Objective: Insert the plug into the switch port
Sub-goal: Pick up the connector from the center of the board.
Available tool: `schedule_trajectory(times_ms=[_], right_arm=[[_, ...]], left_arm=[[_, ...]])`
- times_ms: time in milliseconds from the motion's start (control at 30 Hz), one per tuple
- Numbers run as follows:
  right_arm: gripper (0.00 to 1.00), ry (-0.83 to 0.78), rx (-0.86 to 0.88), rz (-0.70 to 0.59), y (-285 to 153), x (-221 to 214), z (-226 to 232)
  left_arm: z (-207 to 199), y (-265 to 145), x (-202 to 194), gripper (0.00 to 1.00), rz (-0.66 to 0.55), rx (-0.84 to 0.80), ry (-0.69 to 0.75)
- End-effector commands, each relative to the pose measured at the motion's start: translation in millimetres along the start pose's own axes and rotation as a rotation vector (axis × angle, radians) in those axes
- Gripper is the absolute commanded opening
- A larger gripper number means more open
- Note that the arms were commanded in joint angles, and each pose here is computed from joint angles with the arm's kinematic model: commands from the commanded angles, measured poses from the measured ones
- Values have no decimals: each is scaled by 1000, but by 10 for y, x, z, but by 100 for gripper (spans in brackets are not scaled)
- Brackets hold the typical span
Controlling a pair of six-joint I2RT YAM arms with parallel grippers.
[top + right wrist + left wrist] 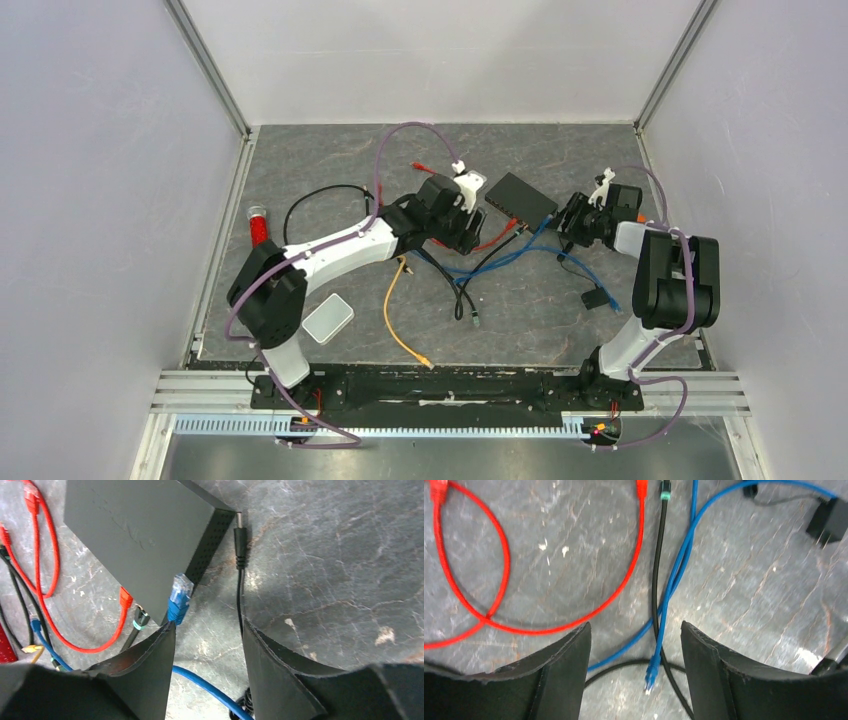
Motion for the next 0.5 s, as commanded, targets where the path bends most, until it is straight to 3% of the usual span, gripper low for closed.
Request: schedule_trajectory(times_ms=[0, 467], right_arm=[[53, -24, 81, -101, 29, 167, 133], [48, -10, 60, -112, 66, 134, 187]], left_arm=[[26, -212, -77, 71, -17, -3, 8], [15, -432, -170, 69, 5, -4, -17]])
Point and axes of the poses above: each gripper's point midway between its finger pads, its own y axis out along the fingers, its own z axis along the line the jaws close on, x = y × z, the point moved 8 cm from there along -y, back along the fingers, and after that the axes turned 14 degrees about -y, right-handed, at the moved point
